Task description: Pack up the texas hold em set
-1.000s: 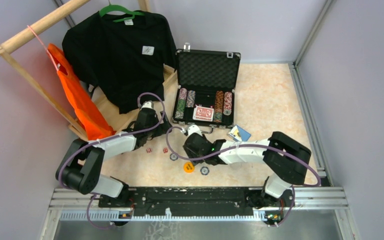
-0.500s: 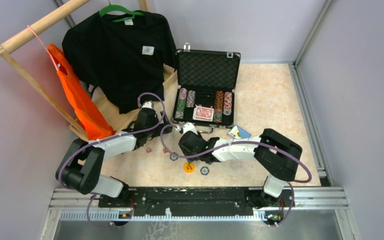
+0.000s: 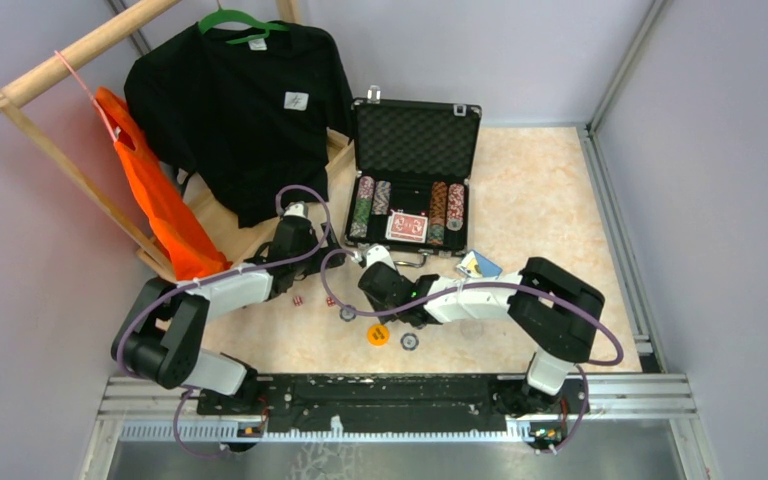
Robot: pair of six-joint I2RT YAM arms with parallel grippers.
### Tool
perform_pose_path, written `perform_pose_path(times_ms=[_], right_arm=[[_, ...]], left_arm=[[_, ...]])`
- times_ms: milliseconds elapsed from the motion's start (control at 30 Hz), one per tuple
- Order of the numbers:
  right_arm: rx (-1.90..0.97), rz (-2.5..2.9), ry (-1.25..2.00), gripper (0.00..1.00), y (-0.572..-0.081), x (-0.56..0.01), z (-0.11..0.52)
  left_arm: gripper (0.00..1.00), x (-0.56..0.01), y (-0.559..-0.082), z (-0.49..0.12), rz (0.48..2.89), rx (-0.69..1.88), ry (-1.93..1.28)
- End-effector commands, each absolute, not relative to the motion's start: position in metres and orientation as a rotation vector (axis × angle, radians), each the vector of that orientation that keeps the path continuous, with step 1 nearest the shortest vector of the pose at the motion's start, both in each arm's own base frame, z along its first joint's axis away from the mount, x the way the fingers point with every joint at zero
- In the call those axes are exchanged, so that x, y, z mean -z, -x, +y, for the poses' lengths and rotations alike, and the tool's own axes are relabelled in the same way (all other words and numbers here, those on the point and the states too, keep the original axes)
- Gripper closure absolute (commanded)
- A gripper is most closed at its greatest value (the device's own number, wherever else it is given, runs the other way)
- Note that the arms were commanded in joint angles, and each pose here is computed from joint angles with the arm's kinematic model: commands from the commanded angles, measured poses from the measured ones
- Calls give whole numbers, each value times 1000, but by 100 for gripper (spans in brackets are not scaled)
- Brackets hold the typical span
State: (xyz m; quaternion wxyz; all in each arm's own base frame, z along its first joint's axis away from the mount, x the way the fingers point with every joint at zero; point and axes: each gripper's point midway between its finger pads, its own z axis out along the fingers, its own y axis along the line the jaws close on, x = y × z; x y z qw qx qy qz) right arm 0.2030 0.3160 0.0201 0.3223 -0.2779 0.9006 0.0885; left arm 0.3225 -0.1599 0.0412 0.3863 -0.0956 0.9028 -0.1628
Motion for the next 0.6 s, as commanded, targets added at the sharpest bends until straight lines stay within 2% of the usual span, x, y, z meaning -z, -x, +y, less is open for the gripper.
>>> perform_pose_path(times_ms=[0,267,567], right_arm=[[-249,2338,718,60,-207,-33,325],[-278,2295,674,60,-214,-59,321],[-246,2304,627,60,-210,-64,296]], left_arm=[[1,-48,-329,-164,2271,438,225],[1,-47,-328,-165,2274,443,222],[1,-48,-328,-166,2274,450,221]])
